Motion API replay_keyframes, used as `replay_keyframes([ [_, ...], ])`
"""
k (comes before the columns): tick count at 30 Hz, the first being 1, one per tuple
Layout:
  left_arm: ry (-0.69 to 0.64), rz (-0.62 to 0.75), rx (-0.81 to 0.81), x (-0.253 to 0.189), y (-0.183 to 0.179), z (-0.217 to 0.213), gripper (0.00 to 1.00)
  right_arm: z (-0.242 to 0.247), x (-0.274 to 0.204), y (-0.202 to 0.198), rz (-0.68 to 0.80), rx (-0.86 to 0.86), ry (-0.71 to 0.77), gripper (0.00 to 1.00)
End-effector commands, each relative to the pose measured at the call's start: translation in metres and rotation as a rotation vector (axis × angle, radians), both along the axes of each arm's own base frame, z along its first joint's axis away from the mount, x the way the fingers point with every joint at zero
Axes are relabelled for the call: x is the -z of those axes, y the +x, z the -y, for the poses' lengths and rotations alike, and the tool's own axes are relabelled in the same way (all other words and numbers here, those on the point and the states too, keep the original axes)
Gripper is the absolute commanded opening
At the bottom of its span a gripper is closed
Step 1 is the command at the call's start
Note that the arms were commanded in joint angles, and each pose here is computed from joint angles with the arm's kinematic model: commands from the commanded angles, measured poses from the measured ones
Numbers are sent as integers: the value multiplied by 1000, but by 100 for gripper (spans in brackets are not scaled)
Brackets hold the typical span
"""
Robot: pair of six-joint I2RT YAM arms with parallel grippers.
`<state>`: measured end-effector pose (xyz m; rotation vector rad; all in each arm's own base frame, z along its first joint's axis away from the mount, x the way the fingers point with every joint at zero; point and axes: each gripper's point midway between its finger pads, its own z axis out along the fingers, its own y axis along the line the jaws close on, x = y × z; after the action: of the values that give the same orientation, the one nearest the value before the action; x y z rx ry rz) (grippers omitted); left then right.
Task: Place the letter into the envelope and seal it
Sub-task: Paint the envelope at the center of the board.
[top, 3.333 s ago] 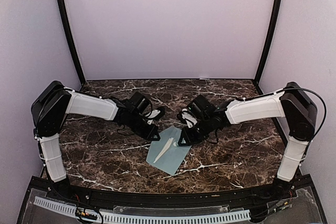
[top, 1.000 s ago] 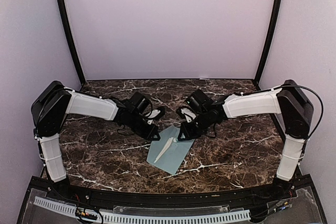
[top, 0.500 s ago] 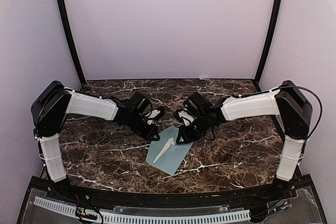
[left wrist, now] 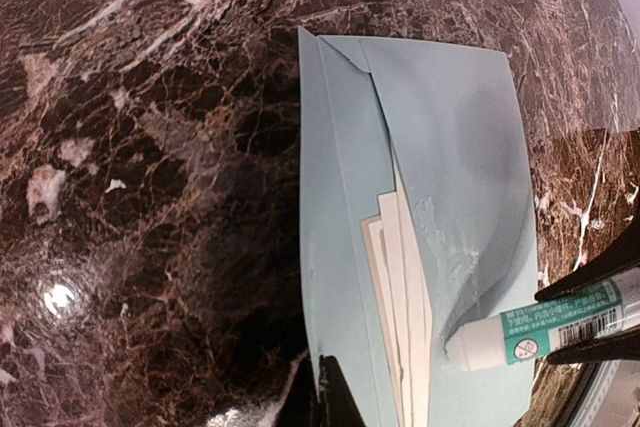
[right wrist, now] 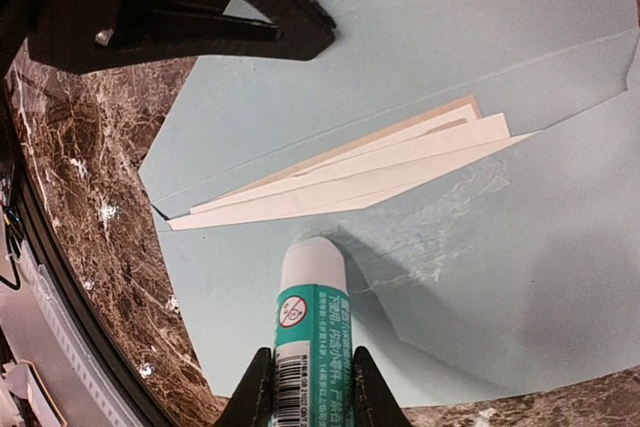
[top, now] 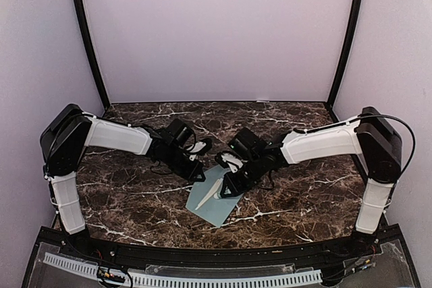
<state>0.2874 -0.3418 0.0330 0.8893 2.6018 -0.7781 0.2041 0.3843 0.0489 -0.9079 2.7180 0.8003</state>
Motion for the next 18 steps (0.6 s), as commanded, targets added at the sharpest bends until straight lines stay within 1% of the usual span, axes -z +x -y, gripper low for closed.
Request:
replay_keyframes([
  [1,3,6,3,-6,0,2,0,8,9,-25,-74,-14,-47,0],
  [8,-1,7,6,-6,0,2,0,17,9,-2,-22,87,-92,0],
  [18,-2,7,11,-6,-1,2,0,43,9,40,23,207,-107,0],
])
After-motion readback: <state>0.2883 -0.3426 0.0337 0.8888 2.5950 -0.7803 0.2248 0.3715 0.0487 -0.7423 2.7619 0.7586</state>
